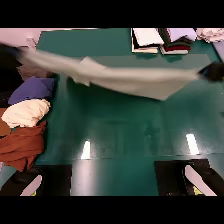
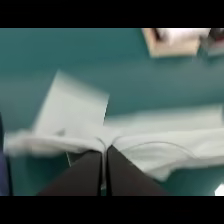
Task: Fold the shirts.
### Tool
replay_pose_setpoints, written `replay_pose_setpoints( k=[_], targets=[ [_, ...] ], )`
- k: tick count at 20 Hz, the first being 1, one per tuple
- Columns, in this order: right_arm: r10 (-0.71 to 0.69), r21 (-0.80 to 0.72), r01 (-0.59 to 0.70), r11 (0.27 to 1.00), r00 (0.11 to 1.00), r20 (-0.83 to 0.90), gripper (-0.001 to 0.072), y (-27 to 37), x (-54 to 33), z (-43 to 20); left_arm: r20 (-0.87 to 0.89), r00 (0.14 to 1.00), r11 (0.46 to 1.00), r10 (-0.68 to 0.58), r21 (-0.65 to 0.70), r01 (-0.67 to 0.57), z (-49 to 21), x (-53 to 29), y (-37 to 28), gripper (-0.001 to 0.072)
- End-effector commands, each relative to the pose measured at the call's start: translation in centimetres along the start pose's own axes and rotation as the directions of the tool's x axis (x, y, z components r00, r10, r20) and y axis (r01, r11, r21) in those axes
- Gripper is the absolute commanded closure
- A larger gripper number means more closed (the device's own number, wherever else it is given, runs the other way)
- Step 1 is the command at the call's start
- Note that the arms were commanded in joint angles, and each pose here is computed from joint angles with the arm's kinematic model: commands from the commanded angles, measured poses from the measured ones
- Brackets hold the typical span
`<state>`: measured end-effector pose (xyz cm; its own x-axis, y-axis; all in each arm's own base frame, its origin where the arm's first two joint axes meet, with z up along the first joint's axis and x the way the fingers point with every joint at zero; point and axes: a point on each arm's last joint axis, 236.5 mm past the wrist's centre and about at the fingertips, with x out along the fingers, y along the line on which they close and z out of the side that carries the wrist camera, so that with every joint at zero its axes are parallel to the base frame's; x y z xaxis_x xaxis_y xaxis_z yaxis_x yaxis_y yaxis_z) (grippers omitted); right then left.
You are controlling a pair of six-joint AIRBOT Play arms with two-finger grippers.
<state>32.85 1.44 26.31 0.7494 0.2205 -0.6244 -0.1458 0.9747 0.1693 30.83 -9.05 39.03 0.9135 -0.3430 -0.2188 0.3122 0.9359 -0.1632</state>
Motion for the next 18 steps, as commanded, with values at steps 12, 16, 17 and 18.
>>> replay_pose_setpoints(
  k=[12, 16, 17, 18],
  targets=[
    [-0.107, -0.083, 0.147, 0.986, 0.925, 0.364, 0.0698, 3.6, -16.4, 10.2, 0.079, 0.994, 0.995, 0.072, 0.066, -0.077, 8.0, -5.7, -0.4, 0.0683],
    [-0.09, -0.004, 0.09, 0.996, 0.996, 0.005, 0.0698, -0.9, -4.7, 6.4, -0.368, 0.925, 0.995, 0.096, -0.002, -0.104, -4.9, 8.2, 4.4, 0.0682],
    [-0.078, 0.027, 0.081, 0.996, 0.993, -0.089, 0.0698, -2.1, -1.5, 4.8, -0.452, 0.887, 0.993, 0.094, -0.019, -0.115, -8.5, 10.9, 5.5, 0.0682],
    [-0.06, 0.063, 0.073, 0.995, 0.98, -0.191, 0.0698, -3.3, 2.1, 2.6, -0.525, 0.846, 0.991, 0.093, -0.034, -0.13, -12.1, 13.5, 6.6, 0.0682]
  ],
)
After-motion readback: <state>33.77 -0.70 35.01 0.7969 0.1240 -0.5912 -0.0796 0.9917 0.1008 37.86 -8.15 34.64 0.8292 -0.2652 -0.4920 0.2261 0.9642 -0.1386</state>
